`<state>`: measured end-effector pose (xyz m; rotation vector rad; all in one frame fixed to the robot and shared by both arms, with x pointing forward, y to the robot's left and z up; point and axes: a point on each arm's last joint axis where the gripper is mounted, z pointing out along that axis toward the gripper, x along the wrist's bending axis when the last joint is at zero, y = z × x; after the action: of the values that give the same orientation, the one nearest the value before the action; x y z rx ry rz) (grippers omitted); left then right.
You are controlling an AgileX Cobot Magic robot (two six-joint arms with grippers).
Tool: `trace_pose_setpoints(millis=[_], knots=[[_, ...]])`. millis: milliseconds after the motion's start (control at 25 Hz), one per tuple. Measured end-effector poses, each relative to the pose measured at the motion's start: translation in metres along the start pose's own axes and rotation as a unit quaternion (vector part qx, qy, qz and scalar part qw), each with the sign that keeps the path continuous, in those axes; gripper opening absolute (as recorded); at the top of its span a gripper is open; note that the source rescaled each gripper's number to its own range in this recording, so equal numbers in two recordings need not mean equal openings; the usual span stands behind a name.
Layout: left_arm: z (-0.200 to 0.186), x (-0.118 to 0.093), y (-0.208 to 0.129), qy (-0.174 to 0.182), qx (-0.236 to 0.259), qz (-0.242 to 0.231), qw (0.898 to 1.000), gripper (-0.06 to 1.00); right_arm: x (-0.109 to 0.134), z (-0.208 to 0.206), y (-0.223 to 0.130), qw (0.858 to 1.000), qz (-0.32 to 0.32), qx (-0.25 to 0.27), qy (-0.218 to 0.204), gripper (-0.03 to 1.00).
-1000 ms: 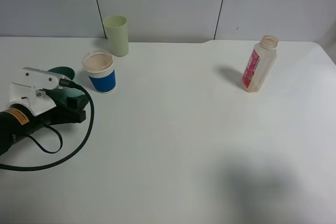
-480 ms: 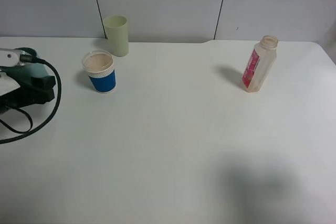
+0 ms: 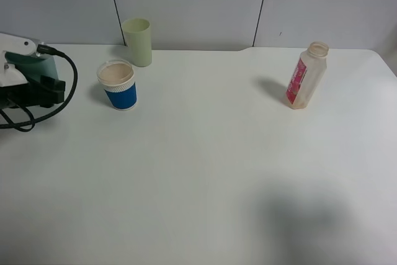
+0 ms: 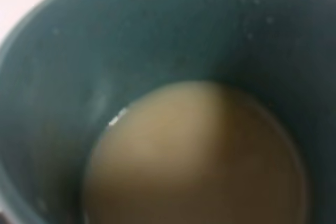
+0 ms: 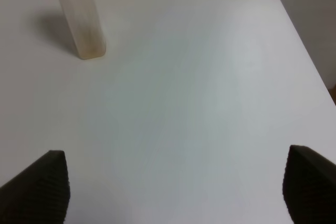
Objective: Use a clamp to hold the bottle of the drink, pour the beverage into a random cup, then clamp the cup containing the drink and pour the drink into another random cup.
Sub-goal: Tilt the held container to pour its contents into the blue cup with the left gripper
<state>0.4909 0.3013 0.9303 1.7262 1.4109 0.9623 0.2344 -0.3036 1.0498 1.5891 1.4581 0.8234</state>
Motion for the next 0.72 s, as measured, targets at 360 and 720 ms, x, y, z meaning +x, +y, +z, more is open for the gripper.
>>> trace_pose_setpoints(millis=[360, 720], knots=[[0.010, 0.002, 0.023, -0.015, -0.007, 0.048, 0.999, 0.00, 0.000, 0.000, 0.000, 1.000, 0.000, 0.000, 0.000, 0.67], [0.011, 0.006, 0.028, 0.006, -0.011, 0.091, 0.996, 0.00, 0.000, 0.000, 0.000, 1.000, 0.000, 0.000, 0.000, 0.67]])
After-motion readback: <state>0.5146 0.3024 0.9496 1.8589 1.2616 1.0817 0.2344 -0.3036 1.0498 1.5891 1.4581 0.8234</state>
